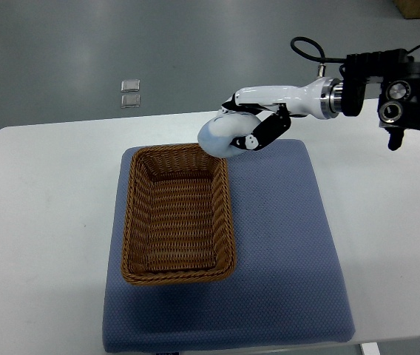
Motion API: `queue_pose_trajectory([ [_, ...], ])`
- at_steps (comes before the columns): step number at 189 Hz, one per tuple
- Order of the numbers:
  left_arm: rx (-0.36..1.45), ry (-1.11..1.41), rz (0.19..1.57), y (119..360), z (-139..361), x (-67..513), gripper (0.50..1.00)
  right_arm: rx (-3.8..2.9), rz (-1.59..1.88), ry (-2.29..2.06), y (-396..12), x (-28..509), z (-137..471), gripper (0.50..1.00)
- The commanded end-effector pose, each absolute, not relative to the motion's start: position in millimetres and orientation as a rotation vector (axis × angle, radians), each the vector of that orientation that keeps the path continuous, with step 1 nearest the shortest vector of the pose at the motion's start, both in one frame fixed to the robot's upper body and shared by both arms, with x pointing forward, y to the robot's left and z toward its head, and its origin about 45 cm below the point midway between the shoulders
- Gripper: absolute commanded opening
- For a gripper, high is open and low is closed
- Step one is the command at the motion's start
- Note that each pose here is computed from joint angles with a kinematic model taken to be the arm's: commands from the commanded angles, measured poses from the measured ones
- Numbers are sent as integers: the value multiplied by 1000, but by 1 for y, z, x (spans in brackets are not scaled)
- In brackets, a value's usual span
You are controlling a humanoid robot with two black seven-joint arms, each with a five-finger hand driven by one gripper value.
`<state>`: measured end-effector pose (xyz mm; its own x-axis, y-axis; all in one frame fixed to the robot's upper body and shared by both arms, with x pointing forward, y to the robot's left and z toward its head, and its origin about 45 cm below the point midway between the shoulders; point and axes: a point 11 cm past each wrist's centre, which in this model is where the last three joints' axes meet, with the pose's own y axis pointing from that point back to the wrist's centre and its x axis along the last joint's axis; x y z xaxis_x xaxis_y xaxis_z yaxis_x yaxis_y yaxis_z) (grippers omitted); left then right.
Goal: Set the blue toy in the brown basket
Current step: 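Lift the toy with the right hand and carry it over the basket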
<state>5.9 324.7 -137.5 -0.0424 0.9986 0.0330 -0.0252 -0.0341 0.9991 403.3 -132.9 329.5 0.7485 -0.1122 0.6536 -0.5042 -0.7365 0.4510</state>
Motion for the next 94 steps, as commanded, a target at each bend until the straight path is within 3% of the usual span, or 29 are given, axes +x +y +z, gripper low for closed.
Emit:
queue_pose_trajectory([
  [1, 1195, 1204, 1277, 325, -137, 6, 1000, 2303, 840, -380, -98, 403, 316, 500],
  [58, 1194, 1205, 1280, 325, -137, 6, 1000, 2300, 850, -296, -15, 400, 262, 500],
  [84, 1193, 1204, 1281, 325, -137, 6, 1000, 2313, 806, -280, 2, 391, 233, 500],
  [94, 1194, 1203, 1280, 325, -137, 6, 1000, 2313, 785, -290, 1, 390, 223, 521],
])
